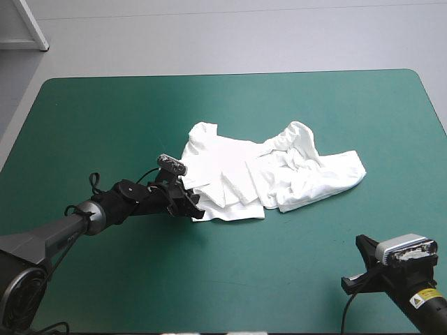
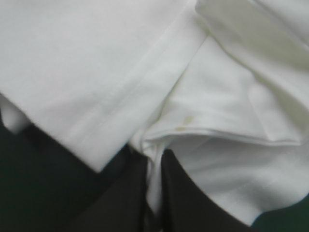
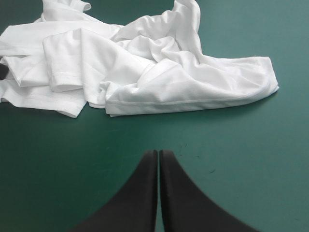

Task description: Fold the cloth

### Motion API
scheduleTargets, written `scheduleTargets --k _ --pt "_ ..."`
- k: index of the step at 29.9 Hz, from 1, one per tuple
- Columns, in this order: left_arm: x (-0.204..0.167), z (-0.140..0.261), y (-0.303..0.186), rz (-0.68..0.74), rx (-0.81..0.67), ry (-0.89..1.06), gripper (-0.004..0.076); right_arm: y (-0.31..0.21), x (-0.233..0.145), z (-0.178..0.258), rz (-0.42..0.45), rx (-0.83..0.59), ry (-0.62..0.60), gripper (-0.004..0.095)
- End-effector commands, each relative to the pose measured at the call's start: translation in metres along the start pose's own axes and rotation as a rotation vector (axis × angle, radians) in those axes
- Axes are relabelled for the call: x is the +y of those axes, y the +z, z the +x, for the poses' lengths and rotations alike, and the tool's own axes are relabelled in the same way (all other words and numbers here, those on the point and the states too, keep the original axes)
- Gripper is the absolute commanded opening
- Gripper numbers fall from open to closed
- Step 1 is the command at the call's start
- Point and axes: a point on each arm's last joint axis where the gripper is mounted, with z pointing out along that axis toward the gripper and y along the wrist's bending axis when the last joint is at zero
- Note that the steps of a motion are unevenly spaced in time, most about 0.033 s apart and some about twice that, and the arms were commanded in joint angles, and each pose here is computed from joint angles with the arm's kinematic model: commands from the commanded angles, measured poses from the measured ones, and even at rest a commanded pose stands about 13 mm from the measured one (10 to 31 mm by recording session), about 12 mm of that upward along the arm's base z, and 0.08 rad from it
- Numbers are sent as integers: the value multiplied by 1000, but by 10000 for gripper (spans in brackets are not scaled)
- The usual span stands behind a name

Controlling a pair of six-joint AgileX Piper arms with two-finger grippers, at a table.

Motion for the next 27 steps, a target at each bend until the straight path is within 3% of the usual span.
scheduleTargets --k 1,5,7,12,17,21,27 --pt "-6 -3 -4 42 3 13 19 12 -6 -25 35 -43 15 206" --pt "-7 -2 -5 55 7 14 19 38 -19 -55 99 -48 50 546" --pt "-8 -2 -5 64 11 14 19 52 -26 -73 131 -36 96 607" --pt "-9 -2 -5 70 14 14 19 103 -46 -107 163 162 121 604" --pt "-9 -1 -5 78 20 19 19 151 -81 -129 215 255 171 600" --pt "-10 -1 -5 88 24 19 19 180 -107 -127 189 350 223 536" --pt "-10 0 -5 90 26 19 19 224 -129 -104 183 467 216 532"
